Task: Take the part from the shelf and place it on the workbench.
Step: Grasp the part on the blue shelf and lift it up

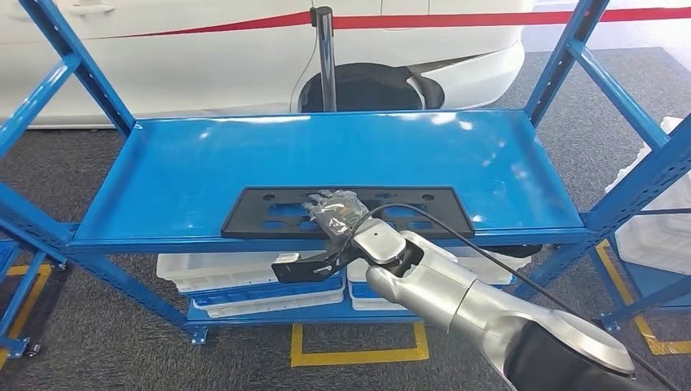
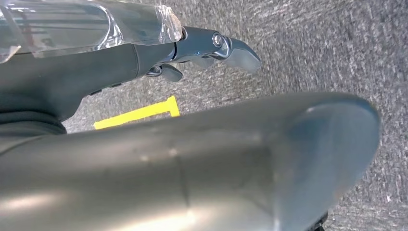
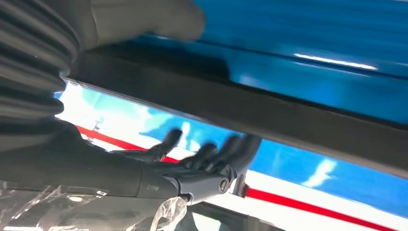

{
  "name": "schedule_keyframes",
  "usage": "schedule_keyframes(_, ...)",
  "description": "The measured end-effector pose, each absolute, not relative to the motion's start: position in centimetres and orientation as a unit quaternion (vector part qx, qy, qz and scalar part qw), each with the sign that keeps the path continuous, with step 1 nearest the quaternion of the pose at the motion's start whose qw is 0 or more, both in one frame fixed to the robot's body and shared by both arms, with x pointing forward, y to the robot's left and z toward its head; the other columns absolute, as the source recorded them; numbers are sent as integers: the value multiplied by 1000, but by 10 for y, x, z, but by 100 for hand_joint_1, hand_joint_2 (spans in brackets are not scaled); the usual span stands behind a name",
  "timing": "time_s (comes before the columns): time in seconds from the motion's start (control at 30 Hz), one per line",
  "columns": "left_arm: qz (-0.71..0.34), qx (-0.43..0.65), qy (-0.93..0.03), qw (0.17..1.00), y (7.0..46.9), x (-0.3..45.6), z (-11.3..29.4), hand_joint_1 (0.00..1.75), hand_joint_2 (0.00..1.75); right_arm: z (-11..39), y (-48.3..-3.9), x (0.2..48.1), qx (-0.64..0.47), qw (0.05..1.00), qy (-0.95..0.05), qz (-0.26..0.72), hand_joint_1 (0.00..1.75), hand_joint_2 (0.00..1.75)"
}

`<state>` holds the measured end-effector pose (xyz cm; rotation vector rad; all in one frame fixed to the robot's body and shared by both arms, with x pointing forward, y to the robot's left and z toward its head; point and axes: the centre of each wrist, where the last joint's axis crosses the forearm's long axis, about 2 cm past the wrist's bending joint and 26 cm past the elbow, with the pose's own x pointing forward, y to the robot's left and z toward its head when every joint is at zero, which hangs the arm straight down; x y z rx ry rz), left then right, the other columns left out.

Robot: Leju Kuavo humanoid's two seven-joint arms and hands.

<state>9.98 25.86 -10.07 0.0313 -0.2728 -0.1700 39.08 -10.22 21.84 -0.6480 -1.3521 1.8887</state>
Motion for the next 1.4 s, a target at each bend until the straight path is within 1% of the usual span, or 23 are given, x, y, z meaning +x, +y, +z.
schedule_keyframes(1.03,-83,12,-137,987,258,99,-101,0,0,226,-99,393,-250,361,-528,726,175,175)
schedule_keyframes(1.17,-84,15,-139,987,258,99,-101,0,175,225,-99,393,-254,359,-533,722,175,175)
schedule_keyframes(1.4,-96,22,-174,980,259,99,-101,0,175,217,-103,390,-276,349,-545,710,175,175)
